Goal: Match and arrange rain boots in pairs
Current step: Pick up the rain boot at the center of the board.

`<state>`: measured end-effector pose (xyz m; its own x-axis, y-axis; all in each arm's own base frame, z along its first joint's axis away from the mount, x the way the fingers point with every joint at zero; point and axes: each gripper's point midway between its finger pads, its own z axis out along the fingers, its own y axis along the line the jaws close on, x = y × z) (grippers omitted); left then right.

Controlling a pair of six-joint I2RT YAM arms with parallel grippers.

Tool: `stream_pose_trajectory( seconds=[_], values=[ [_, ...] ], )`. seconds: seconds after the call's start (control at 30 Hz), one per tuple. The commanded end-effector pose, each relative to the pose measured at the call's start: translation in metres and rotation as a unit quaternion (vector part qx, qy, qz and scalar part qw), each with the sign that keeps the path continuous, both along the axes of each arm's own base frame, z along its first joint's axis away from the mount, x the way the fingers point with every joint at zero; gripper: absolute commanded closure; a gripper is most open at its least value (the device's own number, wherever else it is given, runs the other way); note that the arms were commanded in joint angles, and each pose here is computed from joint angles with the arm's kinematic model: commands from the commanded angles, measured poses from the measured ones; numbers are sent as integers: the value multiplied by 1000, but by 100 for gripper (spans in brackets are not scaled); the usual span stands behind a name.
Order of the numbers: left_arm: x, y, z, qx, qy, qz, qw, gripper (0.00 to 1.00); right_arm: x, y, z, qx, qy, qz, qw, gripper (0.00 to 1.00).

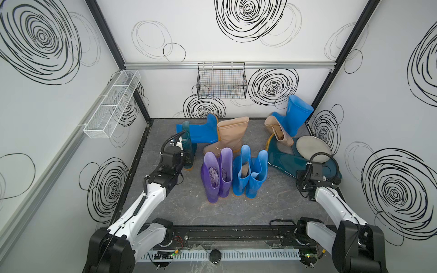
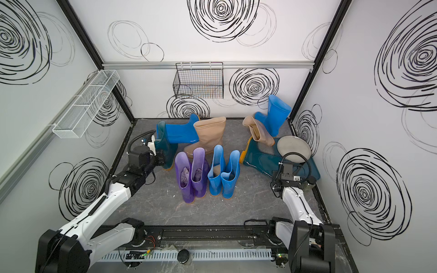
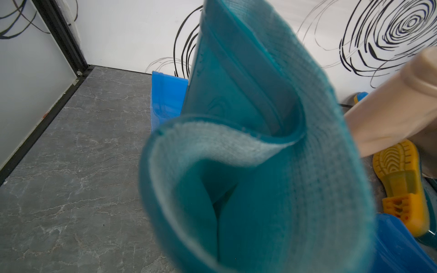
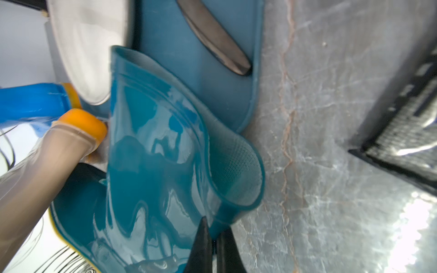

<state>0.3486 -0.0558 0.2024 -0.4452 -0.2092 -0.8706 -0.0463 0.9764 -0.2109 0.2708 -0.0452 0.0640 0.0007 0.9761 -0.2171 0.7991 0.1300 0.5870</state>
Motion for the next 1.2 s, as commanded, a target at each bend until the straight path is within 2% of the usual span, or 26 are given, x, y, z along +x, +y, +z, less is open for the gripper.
stream_pose_trajectory(
  seconds=[0.0, 0.07, 0.1, 0.13, 0.17, 0.37, 0.57, 0.9, 1.17],
  values=[
    [-2, 7, 22, -22, -40, 28, 999, 85, 12, 0, 40, -40, -40, 9, 998, 100],
    [-7, 10, 28, -20, -47, 31, 998, 62, 11, 4, 52, -50, -48, 15, 997, 100],
    [-9, 11, 32, -17, -52, 31, 998, 47, 12, 5, 59, -54, -57, 18, 997, 100],
    [-12, 12, 36, -13, -56, 32, 998, 40, 13, 7, 66, -57, -67, 23, 996, 100],
    [-15, 14, 40, -8, -59, 34, 998, 37, 13, 8, 72, -60, -75, 25, 995, 100],
    [-35, 25, 70, 19, -96, 41, 994, 28, 32, 17, 137, -112, -128, 66, 983, 100],
    [-51, 22, 96, 40, -121, 32, 991, 25, 47, 27, 200, -157, -167, 95, 969, 100],
    [-49, -9, 141, 47, -157, -15, 986, 23, 71, 43, 306, -263, -258, 142, 919, 100],
    [-47, -47, 161, 40, -171, -67, 982, 22, 73, 57, 344, -298, -298, 194, 886, 100]
  ],
)
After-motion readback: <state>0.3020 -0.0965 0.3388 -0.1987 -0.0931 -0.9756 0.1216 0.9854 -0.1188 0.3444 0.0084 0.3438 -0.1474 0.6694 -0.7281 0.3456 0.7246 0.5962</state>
